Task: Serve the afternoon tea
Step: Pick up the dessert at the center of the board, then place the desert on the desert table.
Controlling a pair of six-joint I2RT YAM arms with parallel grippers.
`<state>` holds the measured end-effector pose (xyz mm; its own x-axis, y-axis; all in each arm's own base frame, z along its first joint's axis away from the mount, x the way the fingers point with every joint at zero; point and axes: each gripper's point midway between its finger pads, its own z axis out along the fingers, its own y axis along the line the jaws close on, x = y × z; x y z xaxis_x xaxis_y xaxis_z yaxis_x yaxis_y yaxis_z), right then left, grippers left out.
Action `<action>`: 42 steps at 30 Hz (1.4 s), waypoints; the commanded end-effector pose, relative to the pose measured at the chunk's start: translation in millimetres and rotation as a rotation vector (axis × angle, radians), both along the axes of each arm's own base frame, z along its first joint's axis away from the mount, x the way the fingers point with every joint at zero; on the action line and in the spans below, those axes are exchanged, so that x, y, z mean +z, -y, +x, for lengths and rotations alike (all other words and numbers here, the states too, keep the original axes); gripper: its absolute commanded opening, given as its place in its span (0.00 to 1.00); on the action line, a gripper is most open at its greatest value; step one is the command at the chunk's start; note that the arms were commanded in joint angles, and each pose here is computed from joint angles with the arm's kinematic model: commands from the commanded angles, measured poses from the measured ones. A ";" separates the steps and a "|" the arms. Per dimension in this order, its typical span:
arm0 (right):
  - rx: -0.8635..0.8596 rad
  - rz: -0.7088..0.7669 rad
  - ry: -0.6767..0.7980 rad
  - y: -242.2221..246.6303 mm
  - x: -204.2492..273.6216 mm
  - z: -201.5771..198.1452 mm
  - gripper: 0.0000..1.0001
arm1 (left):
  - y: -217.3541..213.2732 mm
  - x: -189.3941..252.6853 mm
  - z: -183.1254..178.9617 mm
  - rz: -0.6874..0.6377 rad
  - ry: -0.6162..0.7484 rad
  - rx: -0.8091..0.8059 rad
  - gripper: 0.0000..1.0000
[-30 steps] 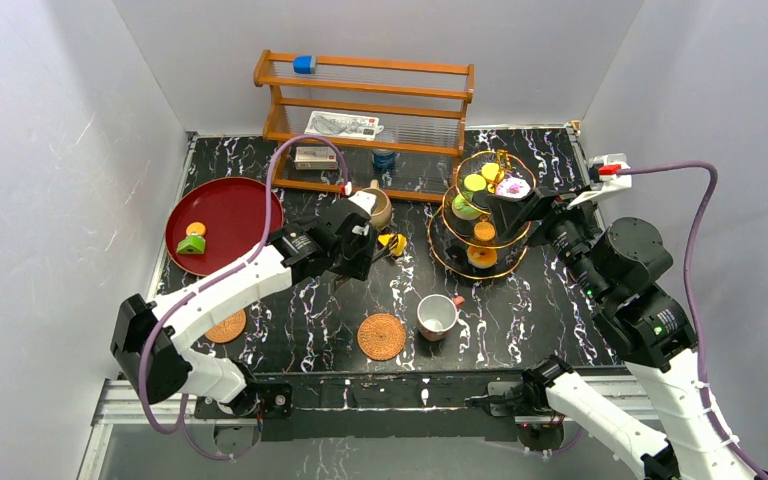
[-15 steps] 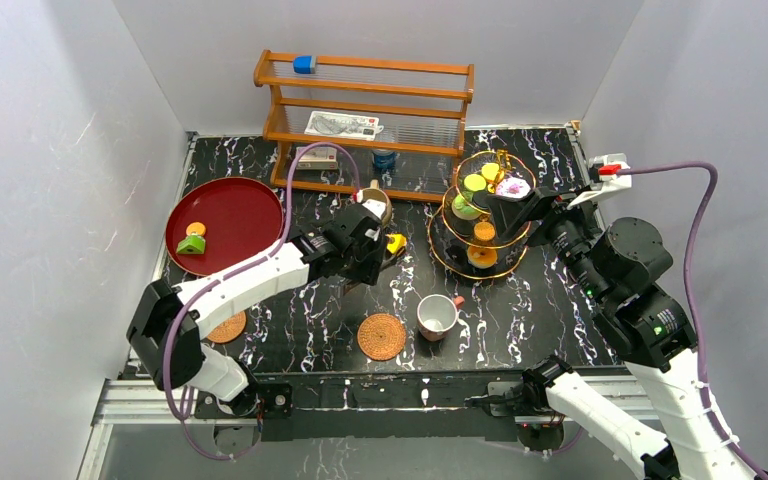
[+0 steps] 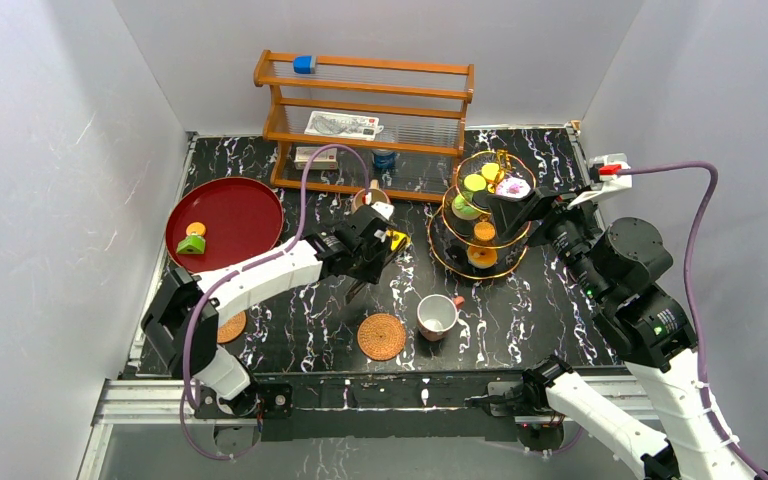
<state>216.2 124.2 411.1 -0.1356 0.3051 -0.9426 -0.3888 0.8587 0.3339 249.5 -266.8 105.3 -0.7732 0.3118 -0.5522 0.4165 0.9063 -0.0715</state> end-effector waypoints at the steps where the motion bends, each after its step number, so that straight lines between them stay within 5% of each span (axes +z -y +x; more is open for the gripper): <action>1: -0.012 0.025 0.063 2.0 17.5 1.1 0.99 | 3.7 27.7 2.3 -0.039 0.060 -0.002 0.24; 15: -0.003 0.028 0.057 -0.6 16.4 2.1 0.99 | 22.4 74.9 3.6 -0.122 0.142 -0.056 0.23; 42: -0.008 0.027 0.058 -0.7 16.1 3.7 0.99 | 68.1 79.9 14.7 -0.189 0.185 -0.174 0.24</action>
